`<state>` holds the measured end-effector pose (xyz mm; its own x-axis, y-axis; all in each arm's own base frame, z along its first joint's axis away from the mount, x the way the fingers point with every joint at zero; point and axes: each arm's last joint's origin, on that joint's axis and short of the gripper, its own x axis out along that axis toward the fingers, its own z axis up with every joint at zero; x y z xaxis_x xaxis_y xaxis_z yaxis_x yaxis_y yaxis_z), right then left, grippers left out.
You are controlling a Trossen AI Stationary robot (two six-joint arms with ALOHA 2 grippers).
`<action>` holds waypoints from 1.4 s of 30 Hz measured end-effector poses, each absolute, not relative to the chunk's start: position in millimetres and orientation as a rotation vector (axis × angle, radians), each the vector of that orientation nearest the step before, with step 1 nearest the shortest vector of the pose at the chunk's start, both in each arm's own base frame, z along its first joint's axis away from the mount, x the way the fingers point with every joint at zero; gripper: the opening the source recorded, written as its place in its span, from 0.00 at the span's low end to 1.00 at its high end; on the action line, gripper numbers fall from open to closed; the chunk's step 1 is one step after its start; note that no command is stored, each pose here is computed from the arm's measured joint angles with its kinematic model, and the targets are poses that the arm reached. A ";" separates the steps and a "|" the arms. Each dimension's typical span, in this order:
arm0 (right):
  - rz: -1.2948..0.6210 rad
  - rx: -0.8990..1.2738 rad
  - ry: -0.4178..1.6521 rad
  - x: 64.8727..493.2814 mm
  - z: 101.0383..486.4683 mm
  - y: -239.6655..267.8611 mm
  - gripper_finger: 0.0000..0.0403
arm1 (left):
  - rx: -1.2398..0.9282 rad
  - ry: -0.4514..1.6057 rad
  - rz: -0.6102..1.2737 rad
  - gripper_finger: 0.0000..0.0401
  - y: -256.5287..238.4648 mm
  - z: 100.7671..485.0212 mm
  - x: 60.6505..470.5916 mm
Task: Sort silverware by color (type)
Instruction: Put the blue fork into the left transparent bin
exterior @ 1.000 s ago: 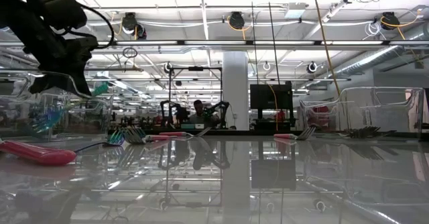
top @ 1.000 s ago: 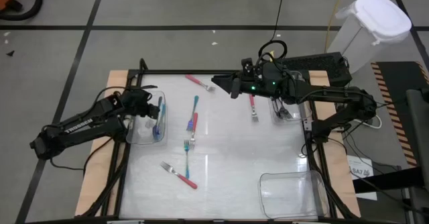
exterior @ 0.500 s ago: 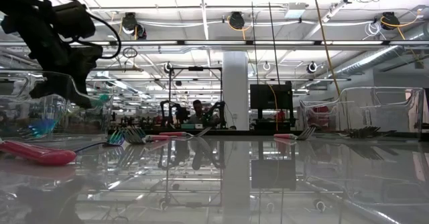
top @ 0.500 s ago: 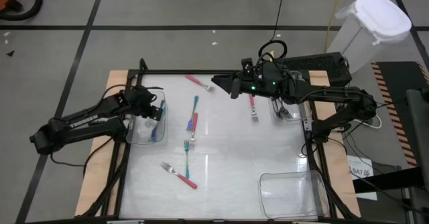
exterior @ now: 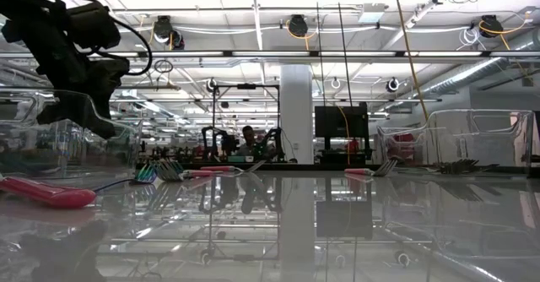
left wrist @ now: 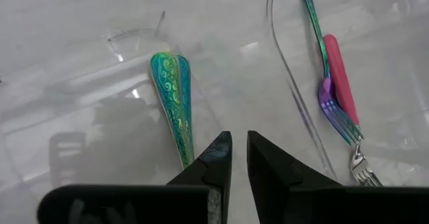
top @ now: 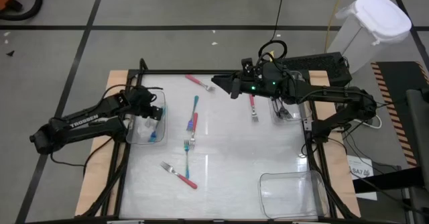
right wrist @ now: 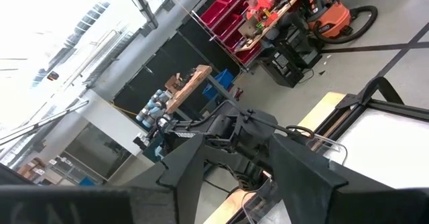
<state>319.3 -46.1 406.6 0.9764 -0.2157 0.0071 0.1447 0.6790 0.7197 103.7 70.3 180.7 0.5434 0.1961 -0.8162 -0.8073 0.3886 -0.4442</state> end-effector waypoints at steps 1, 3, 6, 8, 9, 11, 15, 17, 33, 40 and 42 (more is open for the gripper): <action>-0.203 0.800 -0.094 319.3 406.6 -46.1 0.41 | -0.967 0.751 0.721 0.13 70.3 180.7 103.7; -0.202 0.803 -0.094 319.3 406.6 -46.0 0.41 | -0.973 0.749 0.723 0.13 70.3 180.9 103.7; -0.200 0.803 -0.093 319.3 406.6 -46.0 0.41 | -0.970 0.734 0.718 0.13 71.1 186.2 104.9; -0.199 0.808 -0.093 319.3 406.6 -46.0 0.41 | -0.960 0.714 0.711 0.13 72.2 194.1 106.4; -0.198 0.812 -0.094 319.3 406.6 -46.0 0.41 | -0.948 0.705 0.705 0.13 72.8 199.3 107.2; -0.198 0.819 -0.093 319.3 406.5 -45.9 0.41 | -0.918 0.673 0.689 0.13 74.3 213.1 109.3; -0.204 0.822 -0.074 319.3 404.7 -45.9 0.41 | -0.876 0.599 0.674 0.13 76.5 244.1 111.7; -0.210 0.823 -0.060 319.3 403.2 -45.9 0.41 | -0.862 0.558 0.665 0.13 76.9 259.8 112.2; -0.179 0.866 0.080 298.0 404.3 -53.8 0.41 | -0.837 0.645 0.666 0.13 89.3 317.4 143.7; -0.236 0.829 0.220 256.9 410.7 -46.2 0.41 | -0.862 0.714 0.683 0.13 98.4 319.9 180.0; -0.253 0.819 0.267 243.6 411.4 -43.7 0.41 | -0.865 0.726 0.681 0.13 100.2 322.3 192.0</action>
<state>243.6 -43.7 411.4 0.9368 -0.1186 -0.3292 0.3228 0.6562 0.6821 192.0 100.2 322.3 0.5725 0.2290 -0.7873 -0.7711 0.4768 -0.4220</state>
